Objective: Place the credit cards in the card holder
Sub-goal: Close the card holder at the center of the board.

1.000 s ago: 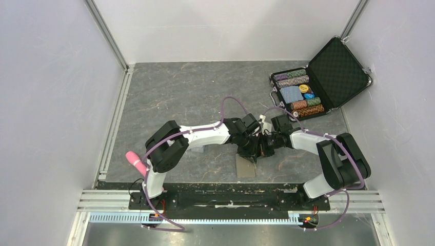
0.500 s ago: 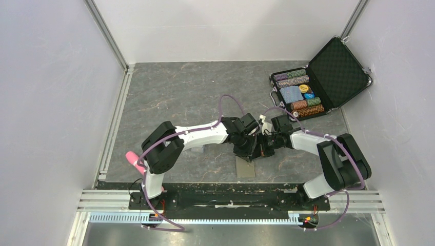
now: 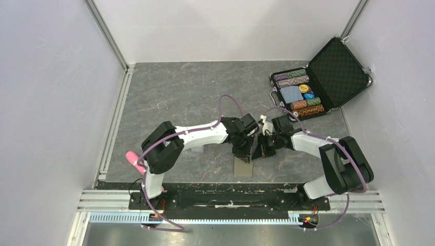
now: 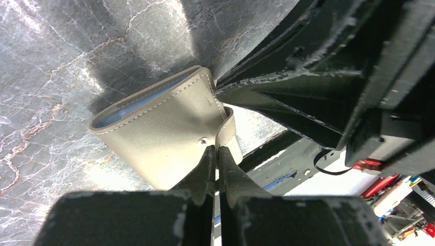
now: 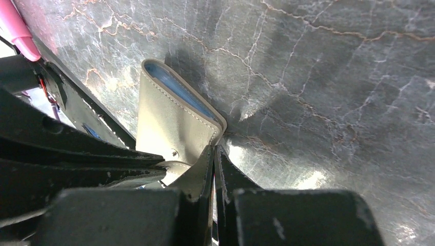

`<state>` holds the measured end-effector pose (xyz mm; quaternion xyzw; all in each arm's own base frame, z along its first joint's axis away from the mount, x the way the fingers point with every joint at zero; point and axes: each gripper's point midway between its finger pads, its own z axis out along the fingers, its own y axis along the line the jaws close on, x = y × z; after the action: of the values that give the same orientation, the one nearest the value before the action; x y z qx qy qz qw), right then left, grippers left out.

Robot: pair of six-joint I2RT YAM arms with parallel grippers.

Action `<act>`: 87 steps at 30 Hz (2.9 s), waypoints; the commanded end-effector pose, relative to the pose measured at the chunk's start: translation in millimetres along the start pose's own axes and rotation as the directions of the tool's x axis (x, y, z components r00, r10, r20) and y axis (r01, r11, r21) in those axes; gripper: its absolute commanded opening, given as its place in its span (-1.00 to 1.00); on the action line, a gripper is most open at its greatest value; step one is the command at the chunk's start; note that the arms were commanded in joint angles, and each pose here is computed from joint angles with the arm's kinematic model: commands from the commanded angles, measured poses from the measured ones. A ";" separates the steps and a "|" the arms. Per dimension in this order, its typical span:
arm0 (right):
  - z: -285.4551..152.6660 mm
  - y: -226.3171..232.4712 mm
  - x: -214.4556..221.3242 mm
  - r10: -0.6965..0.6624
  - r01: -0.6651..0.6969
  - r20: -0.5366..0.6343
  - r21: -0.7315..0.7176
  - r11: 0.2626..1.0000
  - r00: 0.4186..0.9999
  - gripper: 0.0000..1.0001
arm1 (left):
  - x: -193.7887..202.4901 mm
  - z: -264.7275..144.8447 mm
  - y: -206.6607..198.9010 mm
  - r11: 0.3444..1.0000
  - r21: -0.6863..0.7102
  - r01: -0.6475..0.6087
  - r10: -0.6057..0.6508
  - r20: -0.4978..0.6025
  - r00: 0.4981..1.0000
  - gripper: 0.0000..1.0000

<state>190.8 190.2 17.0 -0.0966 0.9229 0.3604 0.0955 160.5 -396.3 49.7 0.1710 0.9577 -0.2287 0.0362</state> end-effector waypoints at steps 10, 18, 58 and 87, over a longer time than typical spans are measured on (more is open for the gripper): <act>-16.8 23.2 -11.7 -0.101 0.106 0.086 -0.055 0.993 0.991 -1.00 | 15.5 2.3 11.7 0.999 -0.027 -0.021 0.020 -0.042 0.999 -0.95; -13.2 25.5 3.0 -0.077 0.084 0.066 -0.100 0.991 0.995 -1.00 | 19.4 4.8 17.7 0.999 -0.046 -0.020 0.018 -0.052 0.999 -0.95; 10.0 9.2 24.0 -0.011 0.011 0.014 -0.014 1.000 1.000 -1.00 | 16.2 -4.0 10.3 1.000 -0.004 -0.026 0.026 -0.022 0.999 -0.36; -4.5 34.8 -6.5 -0.107 0.115 0.113 -0.062 0.991 0.988 -1.00 | 3.3 -19.3 15.8 0.998 -0.046 -0.033 0.034 0.030 0.999 -0.96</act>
<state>167.7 208.4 26.4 -0.1115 0.9059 0.3923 0.1140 153.0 -373.7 38.1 0.1689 0.9630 -0.2084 0.0257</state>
